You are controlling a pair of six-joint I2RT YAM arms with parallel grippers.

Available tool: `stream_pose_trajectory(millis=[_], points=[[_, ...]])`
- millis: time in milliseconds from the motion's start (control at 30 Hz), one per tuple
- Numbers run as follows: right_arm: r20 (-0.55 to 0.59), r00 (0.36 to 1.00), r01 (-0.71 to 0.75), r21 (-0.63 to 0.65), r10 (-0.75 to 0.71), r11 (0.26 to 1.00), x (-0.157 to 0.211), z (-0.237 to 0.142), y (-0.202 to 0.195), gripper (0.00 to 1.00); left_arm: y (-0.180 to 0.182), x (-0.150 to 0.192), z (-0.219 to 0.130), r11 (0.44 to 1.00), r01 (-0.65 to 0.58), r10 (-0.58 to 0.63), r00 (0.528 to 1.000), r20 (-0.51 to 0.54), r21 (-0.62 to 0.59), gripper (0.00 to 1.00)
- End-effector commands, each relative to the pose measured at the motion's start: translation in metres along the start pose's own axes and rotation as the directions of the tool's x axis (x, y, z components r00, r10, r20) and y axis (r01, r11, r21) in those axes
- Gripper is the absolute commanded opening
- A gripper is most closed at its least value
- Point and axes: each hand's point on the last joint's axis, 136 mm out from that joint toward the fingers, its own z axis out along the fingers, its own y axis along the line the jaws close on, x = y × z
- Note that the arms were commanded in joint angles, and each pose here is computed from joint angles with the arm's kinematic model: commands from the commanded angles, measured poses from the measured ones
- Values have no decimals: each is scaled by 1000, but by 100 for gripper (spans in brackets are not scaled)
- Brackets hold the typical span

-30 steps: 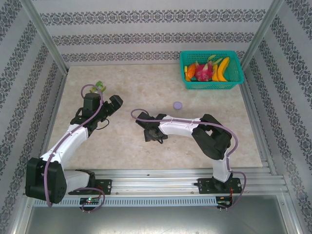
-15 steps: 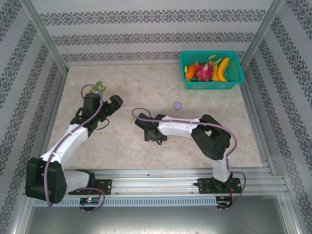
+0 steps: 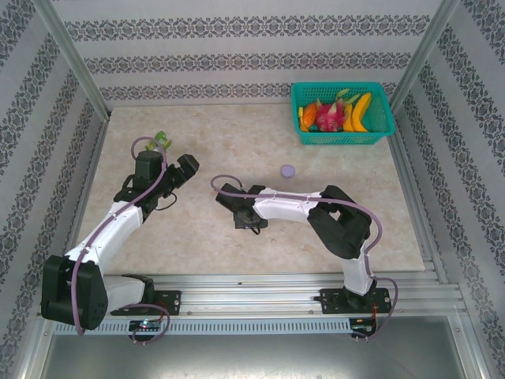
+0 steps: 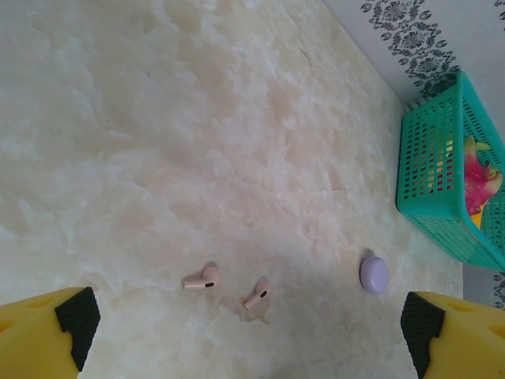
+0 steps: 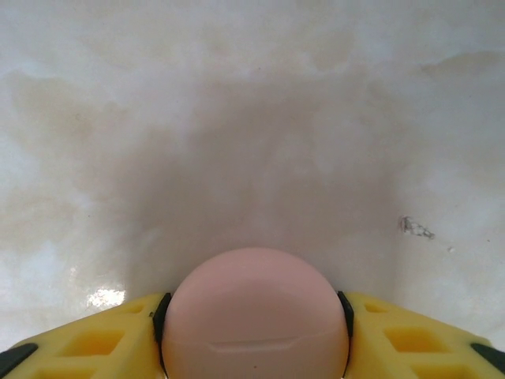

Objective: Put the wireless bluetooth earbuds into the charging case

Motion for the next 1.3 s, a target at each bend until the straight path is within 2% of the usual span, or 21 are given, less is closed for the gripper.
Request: stream_pose_trajectory(millis=[0,200,500,867,1100,1267], points=[[0,1000,-8,76,8,997,7,8,-27,48,-4,-2,-3,999,-7,6,1000,19,42,100],[73,994,-86,2,85,996,-16,-22,-39,48,0,16,8,997,-48,50,998,-31,62,100],[101,948,-282,-166,301,945,-61,-48,-65,48,-34,77,35,952,-168,207,969,-133,258,98],[25,845,-493,-353,535,795,-107,-60,-72,48,-81,145,52,835,-292,381,919,-106,466,94],[-53,773,-590,-427,632,685,-123,-62,-67,48,-106,162,66,787,-278,366,929,-53,551,81],[-108,720,-648,-455,685,610,-129,-63,-65,48,-118,164,76,778,-248,318,948,-21,577,75]])
